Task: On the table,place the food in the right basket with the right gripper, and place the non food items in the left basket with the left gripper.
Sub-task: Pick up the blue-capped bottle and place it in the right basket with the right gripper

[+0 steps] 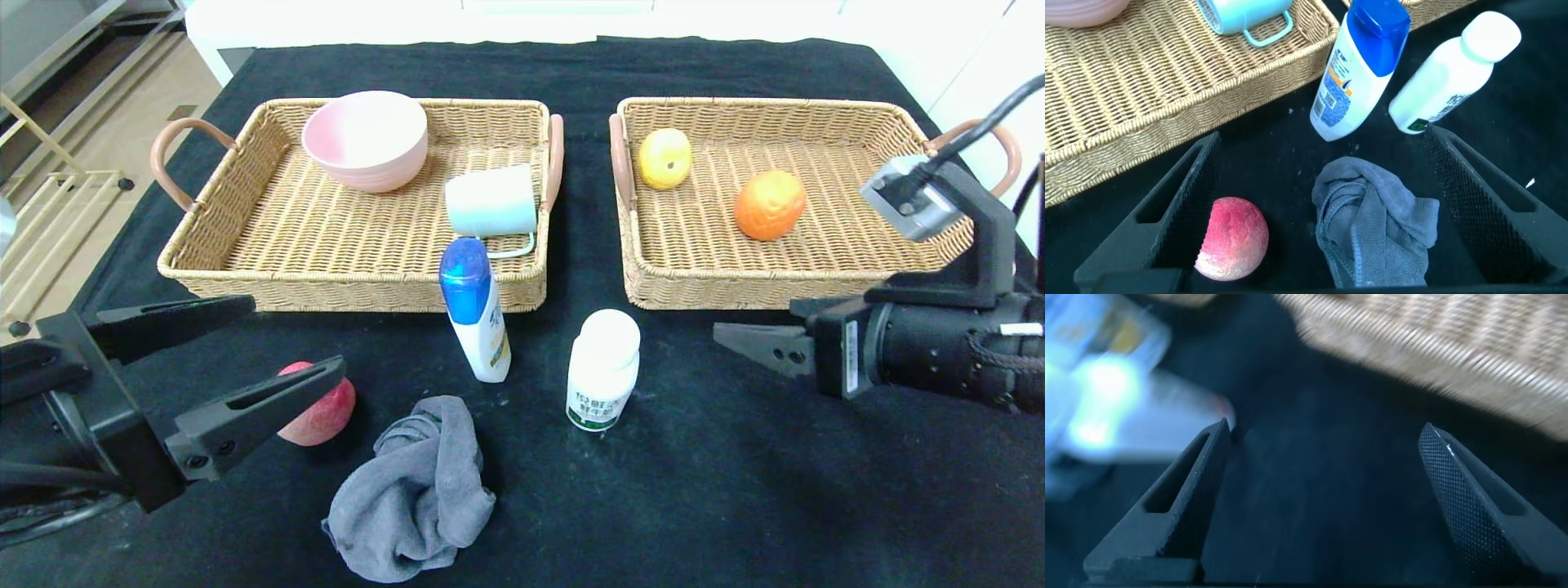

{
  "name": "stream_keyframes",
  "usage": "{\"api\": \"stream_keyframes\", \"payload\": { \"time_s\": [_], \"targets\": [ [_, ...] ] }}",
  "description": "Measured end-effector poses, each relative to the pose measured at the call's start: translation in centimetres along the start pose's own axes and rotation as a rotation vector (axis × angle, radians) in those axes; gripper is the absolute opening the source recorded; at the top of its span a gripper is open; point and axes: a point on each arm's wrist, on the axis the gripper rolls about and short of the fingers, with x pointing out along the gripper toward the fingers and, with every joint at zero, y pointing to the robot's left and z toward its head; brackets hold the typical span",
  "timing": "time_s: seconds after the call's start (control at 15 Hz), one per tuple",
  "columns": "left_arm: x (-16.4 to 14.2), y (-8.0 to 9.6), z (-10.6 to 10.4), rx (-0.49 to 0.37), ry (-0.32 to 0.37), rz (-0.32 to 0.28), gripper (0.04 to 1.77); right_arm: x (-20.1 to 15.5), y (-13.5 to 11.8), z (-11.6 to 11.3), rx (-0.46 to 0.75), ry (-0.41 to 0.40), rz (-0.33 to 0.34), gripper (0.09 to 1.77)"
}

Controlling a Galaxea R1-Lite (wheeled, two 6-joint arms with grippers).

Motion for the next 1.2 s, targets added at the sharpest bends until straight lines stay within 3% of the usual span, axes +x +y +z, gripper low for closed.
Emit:
{"api": "stream_keyframes", "payload": {
  "time_s": [0.27, 0.4, 0.67, 1.0, 1.2],
  "targets": [
    [0.0, 0.0, 0.0, -0.001, 0.001, -0.001, 1.76, -1.7, 0.3, -2.9, -0.089, -0.100, 0.116, 1.69],
    [0.0, 0.0, 0.0, 0.000, 0.001, -0.003, 1.76, -2.0, 0.8, -4.0, -0.113, -0.097, 0.160, 1.70],
    [0.0, 0.0, 0.0, 0.000, 0.001, -0.004, 1.76, -2.4, 2.7, -4.6, -0.139, -0.090, 0.243, 1.70],
    [-0.1, 0.0, 0.2, 0.002, -0.008, -0.003, 1.76, -2.0, 4.4, -4.9, -0.166, -0.076, 0.287, 1.70],
    [-0.2, 0.0, 0.2, 0.003, -0.010, -0.002, 1.76, -1.1, 5.4, -4.6, -0.178, -0.122, 0.311, 1.70]
  ]
}}
